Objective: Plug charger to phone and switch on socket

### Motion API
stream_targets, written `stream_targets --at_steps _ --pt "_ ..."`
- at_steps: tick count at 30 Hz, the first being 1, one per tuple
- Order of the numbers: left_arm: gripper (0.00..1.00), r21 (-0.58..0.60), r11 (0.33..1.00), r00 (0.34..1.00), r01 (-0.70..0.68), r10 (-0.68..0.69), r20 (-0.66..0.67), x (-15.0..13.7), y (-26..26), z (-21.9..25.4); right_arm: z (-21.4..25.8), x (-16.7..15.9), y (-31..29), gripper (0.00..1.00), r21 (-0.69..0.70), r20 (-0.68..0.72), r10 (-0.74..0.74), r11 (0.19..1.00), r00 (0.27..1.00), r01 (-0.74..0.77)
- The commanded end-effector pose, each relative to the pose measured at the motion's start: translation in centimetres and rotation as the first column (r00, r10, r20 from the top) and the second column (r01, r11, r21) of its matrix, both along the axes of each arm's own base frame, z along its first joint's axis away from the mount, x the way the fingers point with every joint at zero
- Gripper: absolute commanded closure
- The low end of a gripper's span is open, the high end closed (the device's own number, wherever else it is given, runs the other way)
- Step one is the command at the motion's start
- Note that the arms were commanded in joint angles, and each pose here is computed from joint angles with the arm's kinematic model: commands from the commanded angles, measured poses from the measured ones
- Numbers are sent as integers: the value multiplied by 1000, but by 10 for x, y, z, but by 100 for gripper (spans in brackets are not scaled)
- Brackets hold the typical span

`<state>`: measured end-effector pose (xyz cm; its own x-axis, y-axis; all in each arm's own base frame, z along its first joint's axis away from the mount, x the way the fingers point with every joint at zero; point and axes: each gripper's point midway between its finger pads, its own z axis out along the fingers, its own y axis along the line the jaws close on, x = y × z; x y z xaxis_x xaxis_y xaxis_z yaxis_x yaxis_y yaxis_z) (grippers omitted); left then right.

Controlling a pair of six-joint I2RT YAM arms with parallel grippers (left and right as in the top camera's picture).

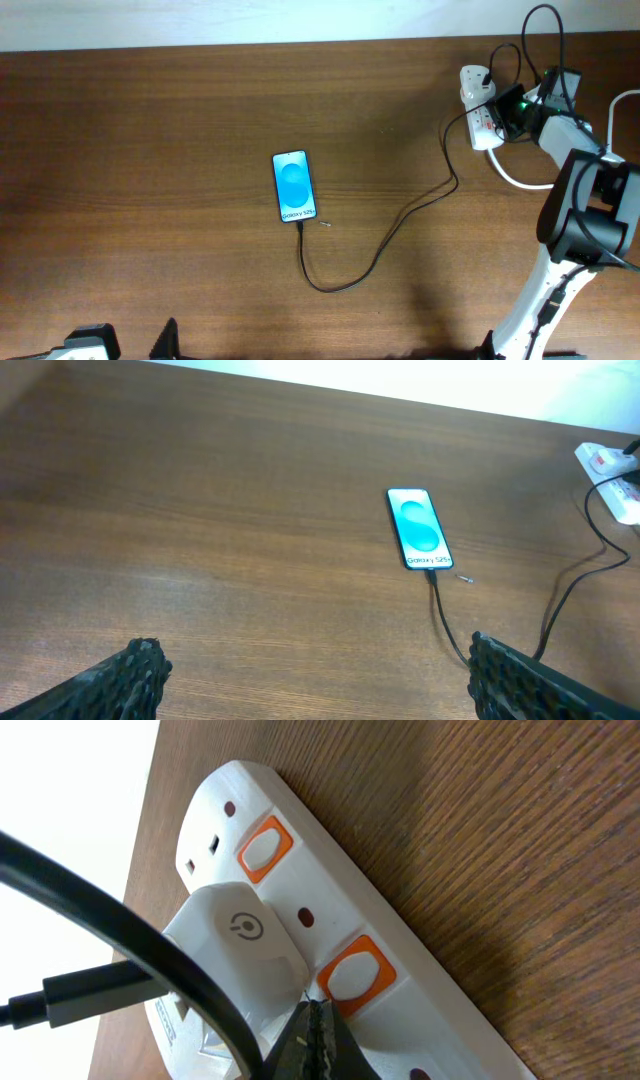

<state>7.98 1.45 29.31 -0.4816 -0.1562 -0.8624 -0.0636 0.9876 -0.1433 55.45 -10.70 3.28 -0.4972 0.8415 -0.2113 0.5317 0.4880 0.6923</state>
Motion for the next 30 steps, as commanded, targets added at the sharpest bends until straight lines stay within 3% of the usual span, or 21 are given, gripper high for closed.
stream_targets --at_steps 1,10,30 --pt "1 -5 1000 1000 -9 9 7 0 1 0 30 12 6 96 -50 62 60 997 996 -57" --pt "0 -5 1000 1000 -9 9 8 0 1 0 48 17 -2 96 -122 53 83 990 995 -77" --pt "1 -5 1000 1000 -9 9 8 0 1 0 26 9 2 96 -258 -43 118 958 992 -125"
